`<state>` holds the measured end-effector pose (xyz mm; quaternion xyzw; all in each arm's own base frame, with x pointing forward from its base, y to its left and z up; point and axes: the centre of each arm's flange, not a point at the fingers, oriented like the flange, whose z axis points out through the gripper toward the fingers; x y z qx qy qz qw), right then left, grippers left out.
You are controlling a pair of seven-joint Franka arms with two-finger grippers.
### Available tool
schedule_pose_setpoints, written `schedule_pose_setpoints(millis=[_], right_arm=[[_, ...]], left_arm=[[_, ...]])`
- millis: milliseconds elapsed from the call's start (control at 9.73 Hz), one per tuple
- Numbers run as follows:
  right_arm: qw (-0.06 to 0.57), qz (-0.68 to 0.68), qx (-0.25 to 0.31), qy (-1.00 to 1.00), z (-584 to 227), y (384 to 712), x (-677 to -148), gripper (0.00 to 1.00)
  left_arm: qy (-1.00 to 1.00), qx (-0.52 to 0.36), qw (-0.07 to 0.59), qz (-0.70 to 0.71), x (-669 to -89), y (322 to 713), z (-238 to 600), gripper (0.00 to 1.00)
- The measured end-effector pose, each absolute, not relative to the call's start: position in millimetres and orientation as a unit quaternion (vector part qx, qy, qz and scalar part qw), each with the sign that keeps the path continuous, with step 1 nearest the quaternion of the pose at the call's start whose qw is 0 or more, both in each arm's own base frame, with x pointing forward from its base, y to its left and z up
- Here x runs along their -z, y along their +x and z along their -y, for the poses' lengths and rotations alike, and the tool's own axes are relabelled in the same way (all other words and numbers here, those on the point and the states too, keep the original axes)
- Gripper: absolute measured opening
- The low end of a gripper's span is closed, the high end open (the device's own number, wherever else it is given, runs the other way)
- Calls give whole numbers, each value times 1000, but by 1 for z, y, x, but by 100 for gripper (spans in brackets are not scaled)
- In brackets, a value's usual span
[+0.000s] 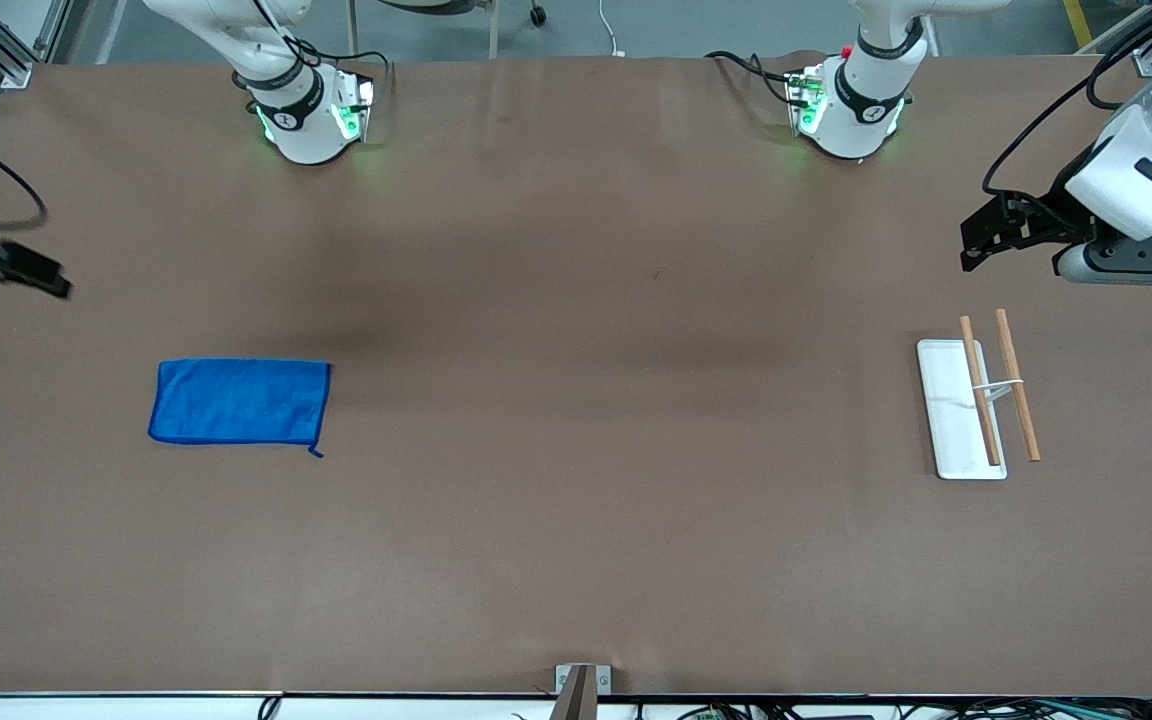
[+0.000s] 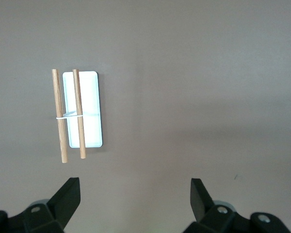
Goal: Right arm passes towel to left arm to hang
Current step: 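Move the right gripper down over the blue towel's edge, then close the right gripper on the blue towel's edge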
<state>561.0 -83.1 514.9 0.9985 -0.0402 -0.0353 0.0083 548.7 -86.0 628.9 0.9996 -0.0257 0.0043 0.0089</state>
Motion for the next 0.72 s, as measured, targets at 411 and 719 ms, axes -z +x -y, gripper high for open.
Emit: schedule_pose_setpoints(millis=[411, 719], right_arm=[[10, 17, 13, 1000, 67, 548, -328, 100], [11, 9, 20, 1000, 64, 537, -237, 100]], left_arm=[[1000, -5, 9, 25, -629, 549, 86, 100], [1000, -4, 9, 25, -629, 549, 86, 100]])
